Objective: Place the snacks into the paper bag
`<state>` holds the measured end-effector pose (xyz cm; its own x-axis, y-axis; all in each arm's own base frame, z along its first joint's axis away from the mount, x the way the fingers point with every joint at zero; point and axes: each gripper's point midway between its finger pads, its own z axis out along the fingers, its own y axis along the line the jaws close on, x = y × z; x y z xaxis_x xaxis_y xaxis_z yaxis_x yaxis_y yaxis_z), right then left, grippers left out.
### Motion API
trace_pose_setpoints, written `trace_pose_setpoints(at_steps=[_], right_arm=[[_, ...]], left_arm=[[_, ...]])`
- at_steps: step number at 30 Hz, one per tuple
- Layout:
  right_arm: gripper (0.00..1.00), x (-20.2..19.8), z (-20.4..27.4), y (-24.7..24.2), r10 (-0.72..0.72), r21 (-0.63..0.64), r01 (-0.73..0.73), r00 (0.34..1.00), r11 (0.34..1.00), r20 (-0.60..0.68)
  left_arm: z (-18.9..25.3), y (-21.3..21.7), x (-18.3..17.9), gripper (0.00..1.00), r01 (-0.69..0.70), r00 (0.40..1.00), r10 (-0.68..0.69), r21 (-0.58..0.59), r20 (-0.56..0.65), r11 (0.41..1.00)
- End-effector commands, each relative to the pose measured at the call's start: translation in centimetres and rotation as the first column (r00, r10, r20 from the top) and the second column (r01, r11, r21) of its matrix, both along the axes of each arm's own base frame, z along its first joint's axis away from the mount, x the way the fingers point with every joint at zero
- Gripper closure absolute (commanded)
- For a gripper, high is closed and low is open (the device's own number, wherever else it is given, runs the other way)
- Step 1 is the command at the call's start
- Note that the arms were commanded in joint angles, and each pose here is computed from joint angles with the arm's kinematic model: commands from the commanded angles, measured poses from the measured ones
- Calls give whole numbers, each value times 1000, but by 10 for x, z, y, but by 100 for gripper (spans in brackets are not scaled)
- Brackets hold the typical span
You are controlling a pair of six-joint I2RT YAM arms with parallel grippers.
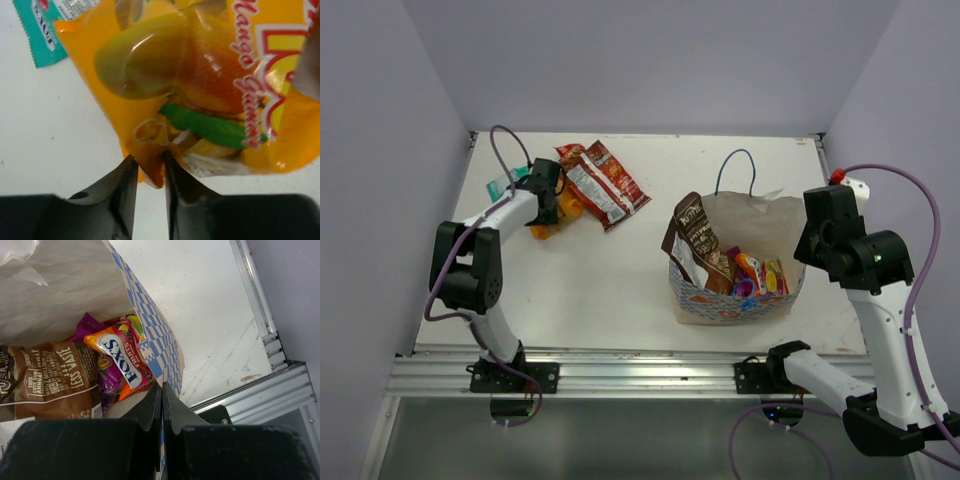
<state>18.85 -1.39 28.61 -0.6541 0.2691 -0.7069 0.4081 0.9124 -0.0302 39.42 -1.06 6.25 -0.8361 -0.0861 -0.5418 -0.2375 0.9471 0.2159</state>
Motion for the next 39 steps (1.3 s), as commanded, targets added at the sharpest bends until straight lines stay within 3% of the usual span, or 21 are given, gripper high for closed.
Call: trace_pose_setpoints(at_steps=[1, 3, 5, 8, 12, 16, 19, 22, 28, 34, 39], right_arm=[[100, -37, -7, -14, -5, -61, -4, 990, 998, -143], [100, -37, -7, -14, -2, -62, -7, 990, 998, -142], [100, -37, -6, -15, -2, -66, -8, 990, 998, -141], [100, -38, -7, -16, -3, -70, -8, 989, 998, -145], [100, -37, -6, -16, -5, -71, -5, 990, 997, -141], [100, -34, -7, -15, -4, -69, -6, 989, 998, -145], [100, -33, -8, -13, 0, -62, -9, 989, 998, -146], [100, -33, -9, -11, 6, -54, -14, 989, 998, -147], [100, -37, -9, -13, -6, -55, -2, 989, 999, -146], [100, -42, -7, -16, -16, -63, 7, 990, 998, -143], [100, -44, -10, -16, -17, -60, 8, 989, 998, -149]], left_arm=[[-32, -6, 11, 77, 26, 999, -26, -21, -26, 999], [-43, -8, 13, 100, 30, 999, -31, -28, -41, 999], [-41, -7, 14, 100, 25, 999, -26, -20, -43, 999], [0, -14, 23, 100, 35, 997, -32, -45, 69, 998], [130, -63, 30, 100, 185, 921, -126, -129, 368, 974], [279, -150, 15, 100, 461, 743, -217, -249, 632, 852], [344, -209, -12, 100, 643, 630, -296, -268, 718, 718], [382, -264, -40, 100, 784, 523, -347, -279, 779, 555], [394, -365, -103, 100, 915, 392, -448, -287, 803, 285], [336, -427, -160, 100, 932, 355, -617, -316, 702, 177], [300, -432, -182, 100, 935, 345, -683, -300, 644, 190]])
